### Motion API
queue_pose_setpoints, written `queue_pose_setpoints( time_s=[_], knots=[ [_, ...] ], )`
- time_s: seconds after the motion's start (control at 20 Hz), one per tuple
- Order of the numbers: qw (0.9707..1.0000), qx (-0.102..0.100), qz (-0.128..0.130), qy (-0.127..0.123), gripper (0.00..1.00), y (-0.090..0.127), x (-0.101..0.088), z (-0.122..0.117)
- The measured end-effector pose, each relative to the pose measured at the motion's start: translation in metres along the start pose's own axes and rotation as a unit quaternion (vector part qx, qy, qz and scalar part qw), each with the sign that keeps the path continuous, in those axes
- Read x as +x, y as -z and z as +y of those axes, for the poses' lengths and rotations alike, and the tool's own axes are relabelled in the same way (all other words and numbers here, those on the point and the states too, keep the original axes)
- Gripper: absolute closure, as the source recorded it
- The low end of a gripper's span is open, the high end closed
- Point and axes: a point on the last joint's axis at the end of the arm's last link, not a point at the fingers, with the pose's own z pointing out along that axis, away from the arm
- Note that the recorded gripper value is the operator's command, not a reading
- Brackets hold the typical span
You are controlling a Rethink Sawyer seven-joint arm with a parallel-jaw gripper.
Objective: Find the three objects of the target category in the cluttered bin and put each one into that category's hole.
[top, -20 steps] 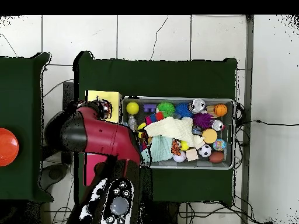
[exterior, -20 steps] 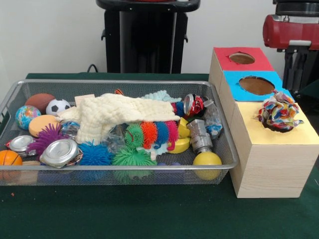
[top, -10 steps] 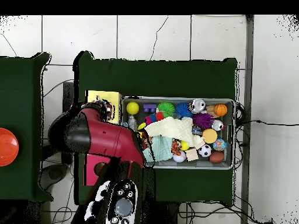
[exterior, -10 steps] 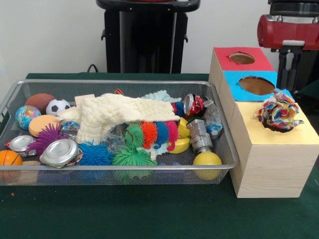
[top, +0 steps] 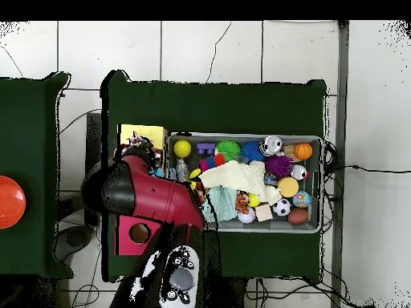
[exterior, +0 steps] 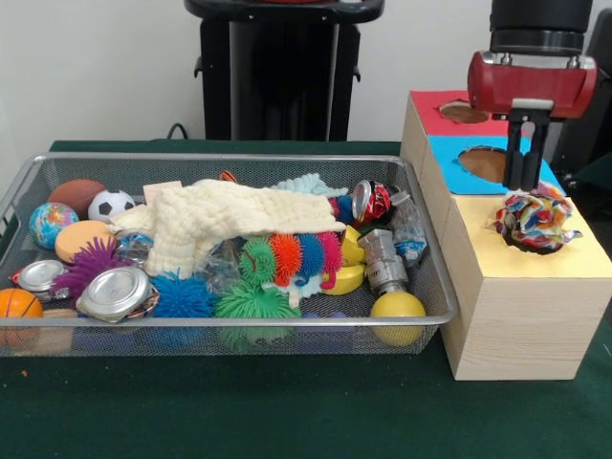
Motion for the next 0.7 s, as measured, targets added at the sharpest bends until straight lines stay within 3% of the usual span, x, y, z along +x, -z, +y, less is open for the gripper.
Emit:
queue_pose_setpoints(
  time_s=[0.35, 0.7],
  knots=[
    [1.0, 0.005, -0.007, 0.001, 1.0, -0.02, 0.017, 0.001],
    [1.0, 0.006, 0.002, -0.006, 1.0, -0.036, 0.03, 0.009]
  ],
)
